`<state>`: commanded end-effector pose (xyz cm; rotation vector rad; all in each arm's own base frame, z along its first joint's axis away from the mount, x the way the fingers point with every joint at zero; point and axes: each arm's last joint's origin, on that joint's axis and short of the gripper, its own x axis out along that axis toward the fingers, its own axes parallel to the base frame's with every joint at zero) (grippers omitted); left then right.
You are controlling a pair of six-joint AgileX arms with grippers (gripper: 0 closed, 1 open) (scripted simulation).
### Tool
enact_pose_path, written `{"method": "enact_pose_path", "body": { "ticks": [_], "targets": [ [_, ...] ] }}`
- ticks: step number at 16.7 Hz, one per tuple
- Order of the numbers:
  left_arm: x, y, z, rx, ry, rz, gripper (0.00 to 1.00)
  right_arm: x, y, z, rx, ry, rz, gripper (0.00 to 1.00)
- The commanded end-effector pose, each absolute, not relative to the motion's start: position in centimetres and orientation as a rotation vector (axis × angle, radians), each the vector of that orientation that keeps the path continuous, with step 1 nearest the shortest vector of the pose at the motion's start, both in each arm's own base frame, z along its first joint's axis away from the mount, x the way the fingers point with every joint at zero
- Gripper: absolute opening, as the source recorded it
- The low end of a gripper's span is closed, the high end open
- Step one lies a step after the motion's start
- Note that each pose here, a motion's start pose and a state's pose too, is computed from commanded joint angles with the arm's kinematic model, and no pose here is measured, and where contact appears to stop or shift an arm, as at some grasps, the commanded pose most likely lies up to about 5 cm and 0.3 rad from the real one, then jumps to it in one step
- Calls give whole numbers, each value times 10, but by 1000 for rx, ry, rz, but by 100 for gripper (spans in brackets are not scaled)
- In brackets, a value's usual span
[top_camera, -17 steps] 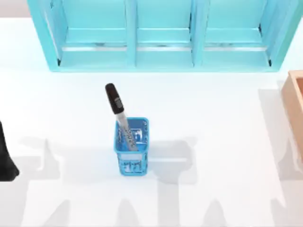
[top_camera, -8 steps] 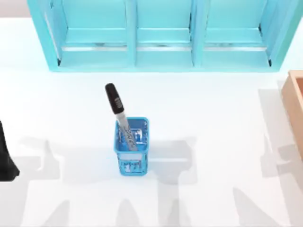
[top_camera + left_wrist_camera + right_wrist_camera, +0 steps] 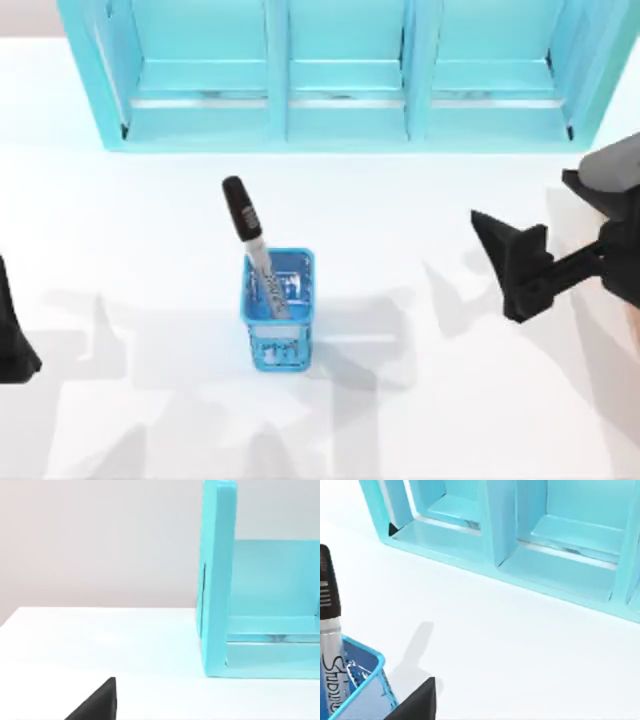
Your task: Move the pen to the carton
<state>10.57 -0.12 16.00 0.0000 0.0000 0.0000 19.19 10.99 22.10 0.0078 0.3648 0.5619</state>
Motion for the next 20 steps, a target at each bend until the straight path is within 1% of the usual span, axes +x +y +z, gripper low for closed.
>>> {"method": "enact_pose_path", "body": {
  "ticks": [4, 9, 11, 17, 20],
  "targets": [
    [106, -1, 160, 0, 0, 0, 100, 217, 173, 210, -15, 463, 720, 100],
    [106, -1, 160, 0, 0, 0, 100, 223, 229, 176, -57, 596, 832, 100],
    [106, -1, 160, 0, 0, 0, 100, 222, 236, 170, -65, 619, 846, 100],
    [106, -1, 160, 0, 0, 0, 100, 223, 235, 169, -66, 622, 843, 100],
    [106, -1, 160, 0, 0, 0, 100, 233, 250, 165, -62, 611, 849, 100]
  ]
}}
